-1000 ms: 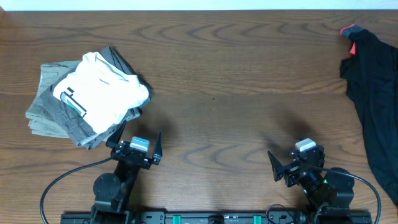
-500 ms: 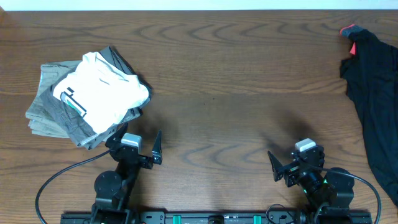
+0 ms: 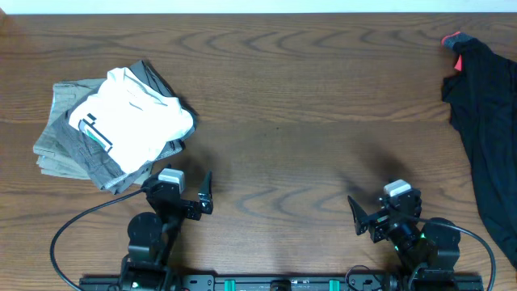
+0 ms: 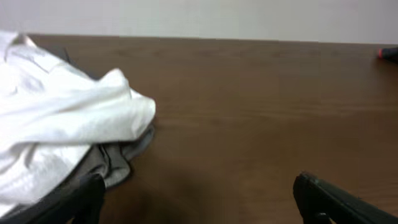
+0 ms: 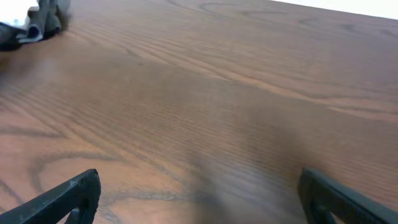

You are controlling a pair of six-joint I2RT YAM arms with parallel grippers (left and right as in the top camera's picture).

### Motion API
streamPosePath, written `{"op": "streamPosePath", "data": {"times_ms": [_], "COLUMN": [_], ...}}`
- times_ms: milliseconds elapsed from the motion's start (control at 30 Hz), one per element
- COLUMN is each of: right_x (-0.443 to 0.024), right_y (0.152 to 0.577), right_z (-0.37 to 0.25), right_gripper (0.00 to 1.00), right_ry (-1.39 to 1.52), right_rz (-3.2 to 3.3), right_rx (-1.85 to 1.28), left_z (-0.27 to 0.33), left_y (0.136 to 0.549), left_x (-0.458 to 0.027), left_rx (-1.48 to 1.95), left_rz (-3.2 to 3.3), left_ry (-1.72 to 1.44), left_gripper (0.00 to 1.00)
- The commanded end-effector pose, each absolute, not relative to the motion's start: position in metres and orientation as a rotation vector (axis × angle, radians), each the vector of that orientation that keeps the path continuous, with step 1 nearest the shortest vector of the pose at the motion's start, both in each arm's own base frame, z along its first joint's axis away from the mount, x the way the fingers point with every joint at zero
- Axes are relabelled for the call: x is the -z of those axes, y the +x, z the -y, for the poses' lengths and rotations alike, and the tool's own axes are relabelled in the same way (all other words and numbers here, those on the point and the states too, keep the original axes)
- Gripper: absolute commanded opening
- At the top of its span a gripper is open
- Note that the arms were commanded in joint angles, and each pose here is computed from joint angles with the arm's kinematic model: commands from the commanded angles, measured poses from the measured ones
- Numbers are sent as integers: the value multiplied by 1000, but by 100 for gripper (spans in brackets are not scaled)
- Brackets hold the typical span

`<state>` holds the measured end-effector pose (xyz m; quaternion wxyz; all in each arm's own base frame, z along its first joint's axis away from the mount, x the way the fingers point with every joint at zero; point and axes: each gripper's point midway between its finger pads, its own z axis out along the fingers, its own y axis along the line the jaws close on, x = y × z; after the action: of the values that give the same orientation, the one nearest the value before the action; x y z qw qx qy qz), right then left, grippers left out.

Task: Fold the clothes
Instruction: 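Reach the right gripper to the black leggings and grasp them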

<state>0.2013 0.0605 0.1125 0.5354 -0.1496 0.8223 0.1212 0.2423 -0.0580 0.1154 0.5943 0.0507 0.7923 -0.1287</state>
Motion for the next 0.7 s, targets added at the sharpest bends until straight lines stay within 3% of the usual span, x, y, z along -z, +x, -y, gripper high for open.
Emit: {"op": "streamPosePath", "data": {"times_ms": [0,367,667], "right_x": [-113,-149,-173], "right_y": [200,200,221], "right_z": [-64,-81,-77], "right_gripper": [99,99,99], "right_ry": [-289,-208,-112], "right_rz": [-1969,-1902,-2141], "right_rx": [-361,-560,-600], "left_z": [68,78,79], "left_y": [236,232,243], "left_x": [-101,-162,-198], "left_rx": [371,509,489], "left_rz": [-1894,-1881,-2265], "left_ry": [145,77,32], "left_gripper": [98,98,98]}}
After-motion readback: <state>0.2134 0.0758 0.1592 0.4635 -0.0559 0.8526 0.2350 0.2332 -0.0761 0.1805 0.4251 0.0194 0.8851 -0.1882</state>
